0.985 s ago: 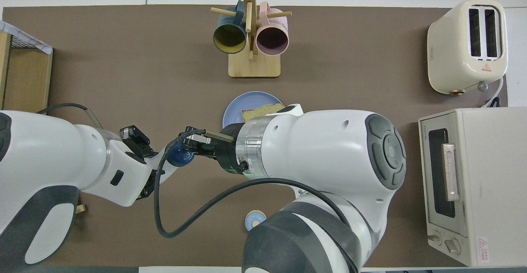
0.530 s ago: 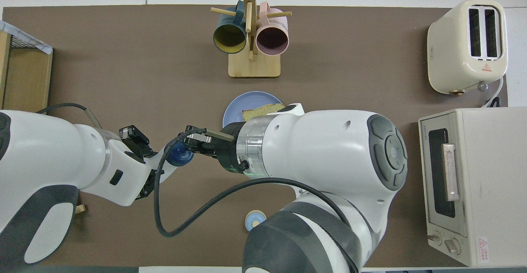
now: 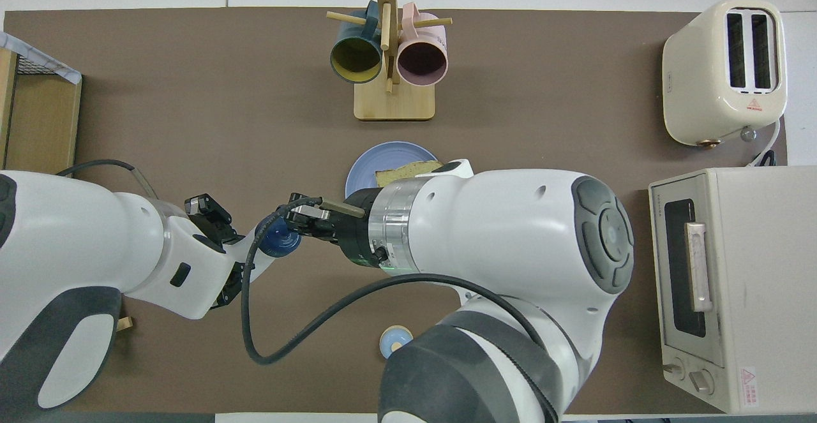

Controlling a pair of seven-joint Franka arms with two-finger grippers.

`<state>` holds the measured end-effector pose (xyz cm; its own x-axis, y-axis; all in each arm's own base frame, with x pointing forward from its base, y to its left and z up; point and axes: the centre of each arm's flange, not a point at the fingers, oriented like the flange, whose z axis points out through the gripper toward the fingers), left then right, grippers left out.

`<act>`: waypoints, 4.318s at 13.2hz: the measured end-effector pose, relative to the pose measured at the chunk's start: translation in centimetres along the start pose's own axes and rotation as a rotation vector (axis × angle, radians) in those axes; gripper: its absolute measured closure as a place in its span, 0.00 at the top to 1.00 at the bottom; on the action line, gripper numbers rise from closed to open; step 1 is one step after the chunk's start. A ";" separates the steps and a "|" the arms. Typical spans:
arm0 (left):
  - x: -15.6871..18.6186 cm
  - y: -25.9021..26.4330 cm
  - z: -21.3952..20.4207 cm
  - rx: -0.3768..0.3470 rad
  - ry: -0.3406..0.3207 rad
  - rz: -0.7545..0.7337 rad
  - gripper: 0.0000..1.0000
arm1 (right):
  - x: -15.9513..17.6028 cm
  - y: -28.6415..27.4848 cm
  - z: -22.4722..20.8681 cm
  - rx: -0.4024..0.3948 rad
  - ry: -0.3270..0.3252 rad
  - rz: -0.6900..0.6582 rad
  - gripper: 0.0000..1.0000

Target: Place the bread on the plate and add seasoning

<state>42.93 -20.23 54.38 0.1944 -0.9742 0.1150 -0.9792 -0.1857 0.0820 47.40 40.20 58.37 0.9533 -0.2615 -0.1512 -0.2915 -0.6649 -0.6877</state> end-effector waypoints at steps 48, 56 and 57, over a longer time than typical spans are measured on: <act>19.3 0.1 19.8 0.569 -0.995 0.114 0.36 | 18.1 25.8 -29.3 -0.803 -0.052 -0.252 1.00; 18.8 0.8 20.9 0.597 -1.131 0.121 0.36 | 18.0 25.8 -29.3 -0.804 -0.052 -0.254 1.00; 19.1 1.0 22.6 0.600 -1.172 0.129 0.36 | 18.0 25.8 -29.3 -0.804 -0.052 -0.254 1.00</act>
<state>44.29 -41.93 34.33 0.2298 -0.4664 -0.8542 -0.9192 0.1843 -0.3480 54.75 -2.11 58.71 0.9942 -0.0173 -0.1064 -0.0167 -0.9998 0.0060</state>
